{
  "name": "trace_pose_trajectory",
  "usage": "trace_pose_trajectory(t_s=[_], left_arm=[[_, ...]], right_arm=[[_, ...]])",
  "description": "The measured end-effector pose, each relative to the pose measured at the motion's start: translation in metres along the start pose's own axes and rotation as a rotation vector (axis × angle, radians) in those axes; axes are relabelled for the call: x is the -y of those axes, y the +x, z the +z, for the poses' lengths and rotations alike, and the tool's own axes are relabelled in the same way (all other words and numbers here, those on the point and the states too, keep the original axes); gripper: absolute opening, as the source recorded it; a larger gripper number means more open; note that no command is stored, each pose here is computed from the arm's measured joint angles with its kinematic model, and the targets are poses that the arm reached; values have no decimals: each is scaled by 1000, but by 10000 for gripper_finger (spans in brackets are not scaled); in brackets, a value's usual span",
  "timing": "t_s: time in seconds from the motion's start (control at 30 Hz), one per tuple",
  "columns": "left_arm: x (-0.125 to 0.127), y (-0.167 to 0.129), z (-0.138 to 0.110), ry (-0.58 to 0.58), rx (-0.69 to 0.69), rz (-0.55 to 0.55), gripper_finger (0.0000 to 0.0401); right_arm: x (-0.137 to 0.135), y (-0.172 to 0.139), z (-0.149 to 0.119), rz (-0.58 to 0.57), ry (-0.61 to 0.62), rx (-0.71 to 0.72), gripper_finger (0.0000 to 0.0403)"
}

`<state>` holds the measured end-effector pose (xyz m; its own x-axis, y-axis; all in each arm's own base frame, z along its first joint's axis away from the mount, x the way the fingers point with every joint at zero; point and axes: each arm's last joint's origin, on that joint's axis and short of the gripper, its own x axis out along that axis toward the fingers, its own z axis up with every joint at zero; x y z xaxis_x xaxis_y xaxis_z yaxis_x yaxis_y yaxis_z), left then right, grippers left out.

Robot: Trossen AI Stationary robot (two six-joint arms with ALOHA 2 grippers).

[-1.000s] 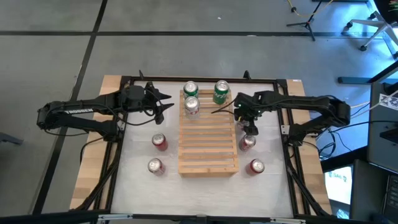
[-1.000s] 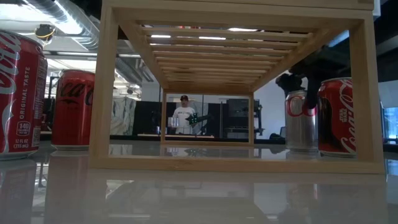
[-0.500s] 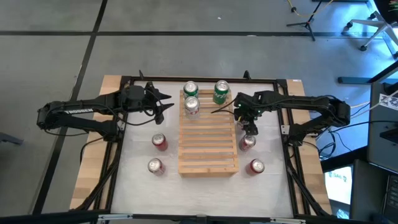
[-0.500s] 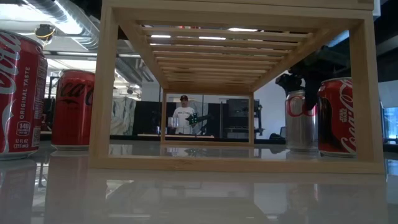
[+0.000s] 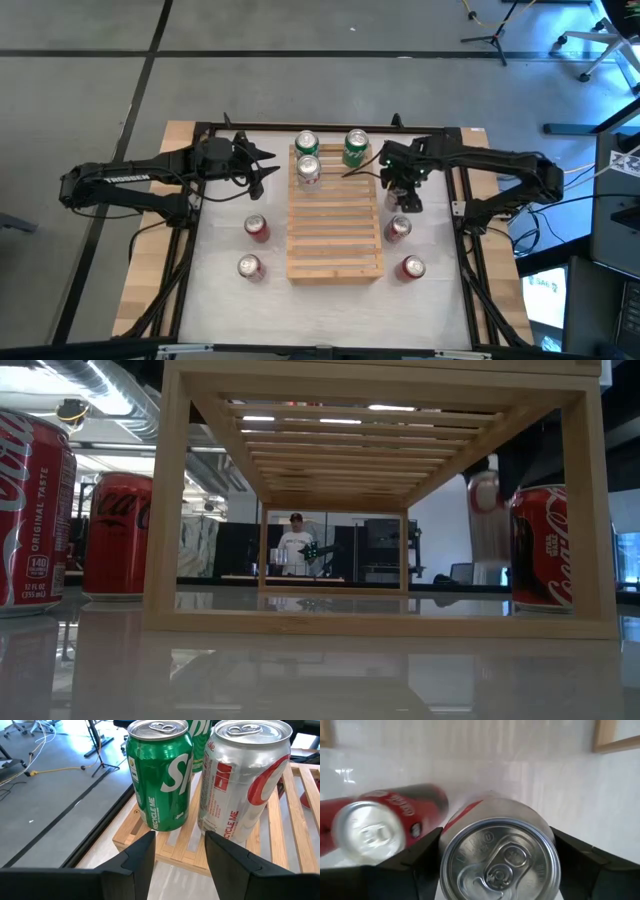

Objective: Place canned beverage on shelf
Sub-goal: Put the red and silver soda can on the shelf aligned with the red and silver soda can

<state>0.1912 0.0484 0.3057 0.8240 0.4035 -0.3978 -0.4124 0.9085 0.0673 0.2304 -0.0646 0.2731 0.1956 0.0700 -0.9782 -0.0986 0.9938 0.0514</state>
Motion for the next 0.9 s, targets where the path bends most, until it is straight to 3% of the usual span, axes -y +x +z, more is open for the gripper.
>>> trace_pose_trajectory(t_s=[0.2, 0.5, 0.9], left_arm=[[0, 0, 0, 0, 0, 0, 163], [0, 0, 0, 0, 0, 0, 163], [0, 0, 0, 0, 1, 0, 163]], right_arm=[[-3, -39, 6, -6, -2, 14, 308], [-8, -95, 10, -71, -11, 87, 297], [-12, -138, 10, -159, -13, 192, 300]])
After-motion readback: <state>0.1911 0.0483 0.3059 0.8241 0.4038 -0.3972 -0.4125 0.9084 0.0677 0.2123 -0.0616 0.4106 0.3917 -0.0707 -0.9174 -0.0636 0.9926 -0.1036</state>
